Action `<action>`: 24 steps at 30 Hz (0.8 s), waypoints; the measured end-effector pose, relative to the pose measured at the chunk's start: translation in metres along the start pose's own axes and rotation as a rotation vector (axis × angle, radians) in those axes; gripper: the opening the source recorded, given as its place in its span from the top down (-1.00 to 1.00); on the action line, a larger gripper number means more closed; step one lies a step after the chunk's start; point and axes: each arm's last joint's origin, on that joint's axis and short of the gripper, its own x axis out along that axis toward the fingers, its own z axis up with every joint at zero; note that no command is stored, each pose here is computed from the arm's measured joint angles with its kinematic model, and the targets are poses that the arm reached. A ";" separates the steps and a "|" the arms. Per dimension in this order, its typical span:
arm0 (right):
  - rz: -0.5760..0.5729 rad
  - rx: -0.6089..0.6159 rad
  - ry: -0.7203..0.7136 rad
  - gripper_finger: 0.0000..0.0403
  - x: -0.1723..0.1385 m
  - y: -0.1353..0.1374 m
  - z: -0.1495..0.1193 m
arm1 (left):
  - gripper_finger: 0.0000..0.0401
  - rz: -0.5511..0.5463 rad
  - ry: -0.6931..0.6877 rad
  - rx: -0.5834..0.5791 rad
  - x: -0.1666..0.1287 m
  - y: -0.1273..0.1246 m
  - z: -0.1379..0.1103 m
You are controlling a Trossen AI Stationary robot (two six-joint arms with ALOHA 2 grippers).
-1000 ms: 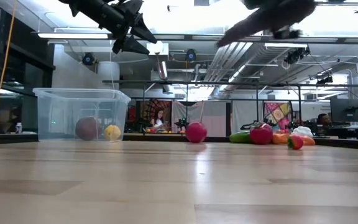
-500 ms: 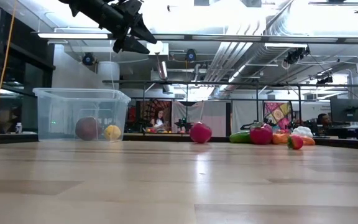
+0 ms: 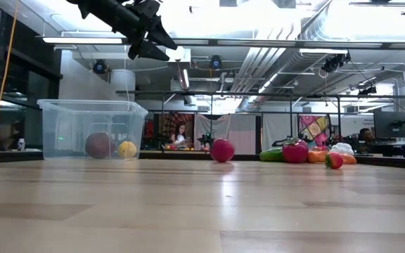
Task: Sort produce into baskets
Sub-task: Put the violet eggplant into the bottom transparent bin, then put the orange tomato into the top transparent bin
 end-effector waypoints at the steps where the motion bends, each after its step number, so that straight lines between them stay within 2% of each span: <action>1: 0.006 -0.001 0.012 -0.13 0.000 0.000 0.000 | -0.30 0.000 0.000 0.000 0.000 0.000 0.000; 8: 0.061 -0.039 0.075 -0.46 -0.003 0.004 0.002 | -0.30 0.000 0.000 -0.001 0.000 0.000 0.000; 12: 0.103 -0.070 0.091 -0.50 -0.007 0.007 0.006 | -0.30 0.000 0.000 -0.001 0.000 0.000 0.000; 15: 0.166 -0.115 0.052 -0.50 -0.016 0.011 0.012 | -0.30 0.000 0.000 -0.003 0.000 0.000 0.000; 17: 0.199 -0.144 -0.020 -0.50 -0.026 0.012 0.020 | -0.30 0.000 0.000 -0.016 0.000 0.000 0.000; 20: 0.206 -0.151 -0.204 -0.50 -0.045 0.007 0.037 | -0.30 0.000 0.000 -0.046 0.000 0.000 0.000; 24: 0.047 -0.005 -0.536 -0.50 -0.071 -0.018 0.066 | -0.30 -0.006 0.001 -0.087 0.000 0.000 0.000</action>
